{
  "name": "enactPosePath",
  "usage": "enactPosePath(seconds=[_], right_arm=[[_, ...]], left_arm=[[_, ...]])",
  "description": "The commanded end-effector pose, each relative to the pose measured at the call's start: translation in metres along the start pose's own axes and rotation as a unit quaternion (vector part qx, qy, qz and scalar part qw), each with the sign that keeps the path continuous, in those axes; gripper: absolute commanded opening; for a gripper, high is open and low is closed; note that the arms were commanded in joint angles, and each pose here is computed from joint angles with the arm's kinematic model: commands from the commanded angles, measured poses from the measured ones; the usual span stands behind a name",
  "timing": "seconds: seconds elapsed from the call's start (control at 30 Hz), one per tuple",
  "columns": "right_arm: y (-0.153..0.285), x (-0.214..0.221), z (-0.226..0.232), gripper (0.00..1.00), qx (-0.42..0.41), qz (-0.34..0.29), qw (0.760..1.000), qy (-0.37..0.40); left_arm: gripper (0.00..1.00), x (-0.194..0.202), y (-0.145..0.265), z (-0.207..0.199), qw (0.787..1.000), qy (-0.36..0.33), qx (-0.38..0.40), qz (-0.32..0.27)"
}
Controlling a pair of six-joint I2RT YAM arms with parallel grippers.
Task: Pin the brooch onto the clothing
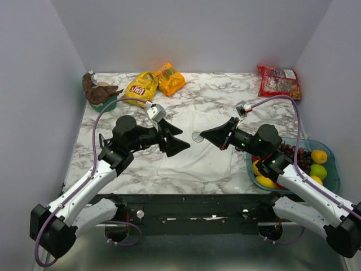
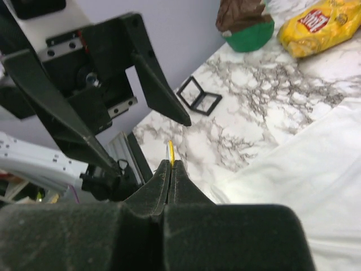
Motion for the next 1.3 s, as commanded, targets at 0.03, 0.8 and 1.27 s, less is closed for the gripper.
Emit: enactPosePath(seconds=[0.03, 0.8, 1.27], right_arm=[[-0.014, -0.038, 0.013, 0.01, -0.012, -0.124, 0.992, -0.019], [-0.038, -0.046, 0.031, 0.00, -0.089, -0.188, 0.977, -0.052], [-0.045, -0.036, 0.028, 0.01, -0.100, -0.187, 0.975, -0.063]], left_arm=[[0.90, -0.025, 0.009, -0.015, 0.977, 0.042, 0.008, -0.209], [0.73, -0.014, 0.006, -0.017, 0.948, 0.092, 0.010, -0.305], [0.60, -0.018, 0.000, -0.022, 0.948, 0.086, 0.043, -0.303]])
Point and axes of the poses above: each gripper's point midway between its finger pads, its own y axis back along the fingers, its own z axis along the line the jaws close on, x = y × z, the point moved 8 cm from there along y, back along the fingers, and after that the axes turned 5 degrees about y, right-handed, at the moved point
